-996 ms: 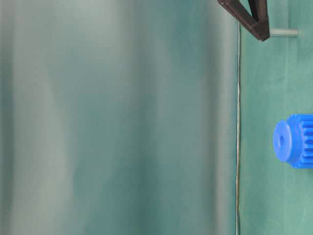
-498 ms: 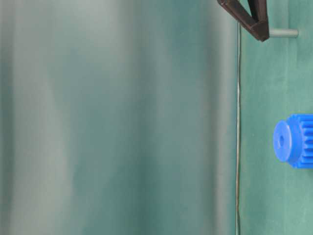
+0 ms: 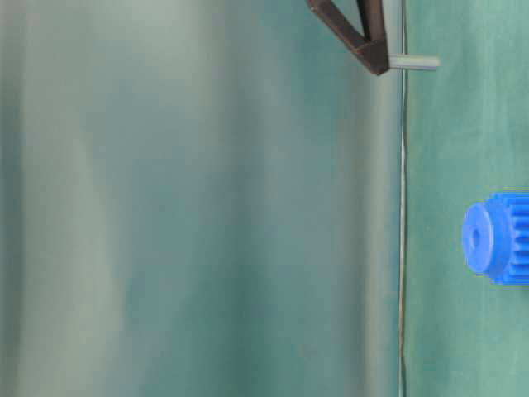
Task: Insert the shaft placed at a random location into the center hole of the small gear at another random location.
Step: 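Lower the right gripper over the silver shaft and close to grasp it, then carry the held shaft left and position it above the blue gear's hole, then lower the shaft into the gear's center hole with the right gripper, then open the right gripper to release the shaft and lift away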
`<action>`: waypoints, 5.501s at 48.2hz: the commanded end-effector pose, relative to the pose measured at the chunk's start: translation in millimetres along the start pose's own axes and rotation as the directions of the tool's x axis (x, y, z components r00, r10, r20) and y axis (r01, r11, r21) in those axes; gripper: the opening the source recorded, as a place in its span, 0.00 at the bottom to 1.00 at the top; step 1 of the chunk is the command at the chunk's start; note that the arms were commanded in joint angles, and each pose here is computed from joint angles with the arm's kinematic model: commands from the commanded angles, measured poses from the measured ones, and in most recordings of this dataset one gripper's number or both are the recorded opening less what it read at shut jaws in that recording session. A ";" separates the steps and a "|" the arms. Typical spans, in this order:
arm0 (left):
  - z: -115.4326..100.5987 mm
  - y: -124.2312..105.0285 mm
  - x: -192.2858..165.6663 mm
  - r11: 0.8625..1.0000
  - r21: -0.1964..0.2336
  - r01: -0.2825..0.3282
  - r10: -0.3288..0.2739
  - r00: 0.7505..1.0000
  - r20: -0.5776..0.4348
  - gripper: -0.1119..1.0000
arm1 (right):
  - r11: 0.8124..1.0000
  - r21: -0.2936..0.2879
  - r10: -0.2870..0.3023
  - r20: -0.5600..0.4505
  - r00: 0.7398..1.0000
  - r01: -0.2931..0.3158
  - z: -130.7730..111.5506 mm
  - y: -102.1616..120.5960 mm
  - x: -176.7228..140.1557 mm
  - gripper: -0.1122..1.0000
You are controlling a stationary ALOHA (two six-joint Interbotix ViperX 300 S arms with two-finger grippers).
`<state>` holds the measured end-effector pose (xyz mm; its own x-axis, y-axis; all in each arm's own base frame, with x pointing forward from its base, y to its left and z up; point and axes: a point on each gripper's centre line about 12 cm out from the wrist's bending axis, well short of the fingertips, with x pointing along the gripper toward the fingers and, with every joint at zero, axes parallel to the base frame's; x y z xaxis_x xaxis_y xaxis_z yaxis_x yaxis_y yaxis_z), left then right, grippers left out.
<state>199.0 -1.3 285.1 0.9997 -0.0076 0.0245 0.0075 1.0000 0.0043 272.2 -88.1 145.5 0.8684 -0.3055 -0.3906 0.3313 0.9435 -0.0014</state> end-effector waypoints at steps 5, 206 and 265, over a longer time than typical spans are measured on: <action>9.0 0.0 2.9 1.000 0.002 0.001 -0.001 1.000 0.021 0.10 | 1.000 -0.019 0.000 0.029 1.000 0.001 11.2 -0.5 1.1 0.21; 8.9 0.0 2.9 1.000 -0.003 0.000 0.000 1.000 0.020 0.10 | 0.978 -0.102 0.181 -0.026 0.983 -0.183 32.9 86.5 127.0 0.87; 10.4 0.0 1.6 1.000 -0.003 0.000 0.000 1.000 0.028 0.10 | 0.978 -0.101 0.194 0.100 0.976 -0.184 80.6 72.9 44.2 0.81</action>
<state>198.5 -1.6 285.6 0.9996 -0.0091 0.0261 0.0090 1.0000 0.0013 372.3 -44.2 186.4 0.9357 -0.1281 -0.3287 0.1317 0.9912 -0.0113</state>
